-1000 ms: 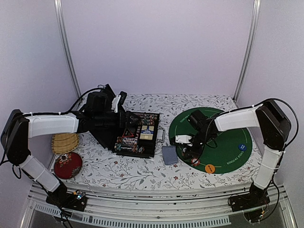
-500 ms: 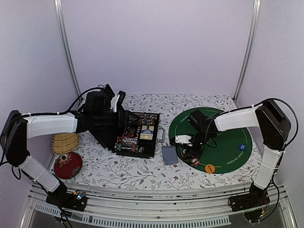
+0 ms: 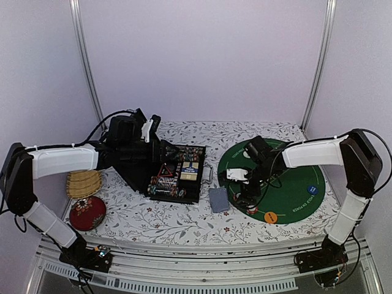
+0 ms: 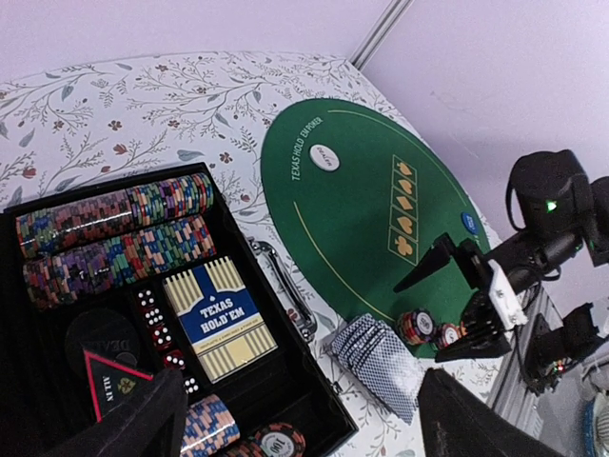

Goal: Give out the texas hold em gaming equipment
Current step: Pick up the pile of poker chips from the chip case.

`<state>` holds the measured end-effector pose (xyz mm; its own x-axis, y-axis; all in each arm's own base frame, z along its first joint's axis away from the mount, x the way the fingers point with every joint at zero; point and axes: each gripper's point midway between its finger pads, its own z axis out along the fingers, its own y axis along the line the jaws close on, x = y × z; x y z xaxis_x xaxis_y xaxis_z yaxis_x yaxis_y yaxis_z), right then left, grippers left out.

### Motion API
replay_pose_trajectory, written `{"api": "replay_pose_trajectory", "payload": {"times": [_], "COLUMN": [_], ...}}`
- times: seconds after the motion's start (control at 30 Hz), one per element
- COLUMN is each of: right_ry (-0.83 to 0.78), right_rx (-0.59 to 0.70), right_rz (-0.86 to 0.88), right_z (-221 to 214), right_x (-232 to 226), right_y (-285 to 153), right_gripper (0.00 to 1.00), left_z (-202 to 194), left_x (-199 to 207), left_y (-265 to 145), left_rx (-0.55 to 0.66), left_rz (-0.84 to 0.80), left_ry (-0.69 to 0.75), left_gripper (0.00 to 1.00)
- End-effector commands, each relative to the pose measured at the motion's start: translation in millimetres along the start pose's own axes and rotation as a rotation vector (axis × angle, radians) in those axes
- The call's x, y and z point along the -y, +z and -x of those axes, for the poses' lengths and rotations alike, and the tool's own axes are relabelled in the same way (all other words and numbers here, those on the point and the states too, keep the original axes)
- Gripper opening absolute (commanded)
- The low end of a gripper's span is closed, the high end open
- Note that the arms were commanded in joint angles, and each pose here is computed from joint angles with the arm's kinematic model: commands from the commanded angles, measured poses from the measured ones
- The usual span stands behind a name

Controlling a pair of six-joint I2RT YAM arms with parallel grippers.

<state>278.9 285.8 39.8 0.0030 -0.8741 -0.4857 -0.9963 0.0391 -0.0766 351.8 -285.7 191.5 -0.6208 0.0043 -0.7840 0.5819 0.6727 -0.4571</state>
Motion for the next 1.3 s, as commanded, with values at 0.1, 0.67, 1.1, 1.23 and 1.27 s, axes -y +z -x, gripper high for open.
{"api": "replay_pose_trajectory", "payload": {"times": [0.1,0.67,1.1,1.23,1.27], "right_ry": [-0.122,0.838,0.866,0.852,0.853], "right_rx": [0.258,0.628,0.543,0.534,0.529], "right_rz": [-0.191,-0.741,-0.741,-0.716,-0.714], "right_z": [75.3,28.8,1.0,2.8,2.1], "right_x": [23.5,110.6,103.7,103.5,103.8], "right_y": [-78.8,-234.4,-201.3,-194.2,-192.8], "right_gripper": [0.99,0.98,0.97,0.97,0.97], "left_z": [16.7,1.8,-15.3,-16.4,-15.3], "left_x": [1.7,5.8,-55.9,-64.9,-66.5], "left_y": [-14.6,49.4,142.8,158.1,160.3], "left_rx": [0.052,-0.105,-0.163,-0.171,-0.173], "left_rz": [0.028,0.286,0.527,0.558,0.568], "left_ry": [-0.004,0.052,0.0,0.019,0.024], "left_gripper": [0.86,0.71,0.55,0.54,0.54]}}
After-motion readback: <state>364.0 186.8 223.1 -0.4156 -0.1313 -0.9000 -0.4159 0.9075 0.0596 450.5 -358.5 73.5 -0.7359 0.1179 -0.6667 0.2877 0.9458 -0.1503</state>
